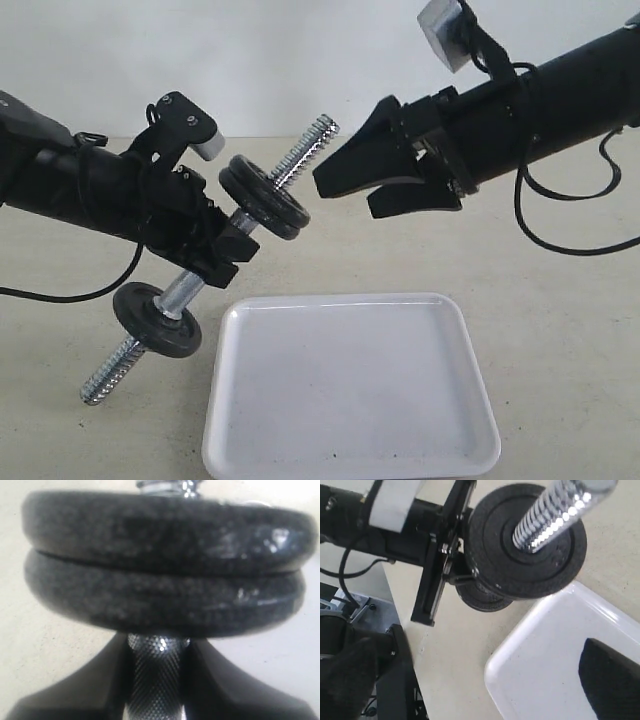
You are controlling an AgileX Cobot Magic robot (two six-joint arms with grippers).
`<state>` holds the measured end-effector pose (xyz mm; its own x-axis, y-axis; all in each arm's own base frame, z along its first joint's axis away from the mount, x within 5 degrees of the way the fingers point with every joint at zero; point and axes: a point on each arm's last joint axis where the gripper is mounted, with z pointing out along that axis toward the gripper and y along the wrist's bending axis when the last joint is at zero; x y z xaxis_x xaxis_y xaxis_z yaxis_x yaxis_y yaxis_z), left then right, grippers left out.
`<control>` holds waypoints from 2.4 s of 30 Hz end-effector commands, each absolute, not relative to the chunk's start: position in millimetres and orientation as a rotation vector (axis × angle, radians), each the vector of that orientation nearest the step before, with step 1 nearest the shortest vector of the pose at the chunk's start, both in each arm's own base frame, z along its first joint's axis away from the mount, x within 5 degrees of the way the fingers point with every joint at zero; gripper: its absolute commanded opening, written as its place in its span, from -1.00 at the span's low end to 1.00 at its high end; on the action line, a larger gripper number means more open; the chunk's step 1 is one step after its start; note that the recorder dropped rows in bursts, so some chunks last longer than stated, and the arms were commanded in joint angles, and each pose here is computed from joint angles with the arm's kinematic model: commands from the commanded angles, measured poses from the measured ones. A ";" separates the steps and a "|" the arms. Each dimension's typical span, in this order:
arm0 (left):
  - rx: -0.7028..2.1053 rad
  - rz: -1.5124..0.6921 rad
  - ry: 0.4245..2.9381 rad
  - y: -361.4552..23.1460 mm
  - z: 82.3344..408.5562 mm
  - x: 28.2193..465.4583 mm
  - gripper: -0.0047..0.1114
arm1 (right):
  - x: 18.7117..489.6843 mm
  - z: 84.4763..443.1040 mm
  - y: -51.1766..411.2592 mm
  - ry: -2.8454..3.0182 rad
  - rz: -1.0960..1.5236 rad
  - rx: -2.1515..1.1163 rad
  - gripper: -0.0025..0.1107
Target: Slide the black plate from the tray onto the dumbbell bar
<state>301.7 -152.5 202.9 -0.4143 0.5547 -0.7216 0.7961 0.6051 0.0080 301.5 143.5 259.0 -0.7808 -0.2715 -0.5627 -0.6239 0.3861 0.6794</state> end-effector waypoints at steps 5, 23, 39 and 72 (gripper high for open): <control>0.852 -0.324 2.060 -143.6 239.2 316.2 -0.84 | 291.6 256.8 143.3 2.310 1.418 -0.832 0.88; 0.627 -0.380 2.249 -141.6 215.3 322.8 -0.84 | 282.3 243.6 144.4 2.251 1.507 -0.791 0.88; 0.520 -0.362 2.410 -146.0 155.7 345.8 -0.84 | 280.6 243.2 147.0 2.252 1.506 -0.812 0.88; 0.515 -0.521 2.489 -159.6 148.7 352.5 -0.75 | 270.7 230.3 186.0 2.249 1.182 -1.071 0.88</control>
<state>346.9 -155.9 127.6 -0.7944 0.3128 -0.5207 0.4821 0.8461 -0.2273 268.3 187.9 230.1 -0.6452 -0.4344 -0.6285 -0.7627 0.3181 0.5631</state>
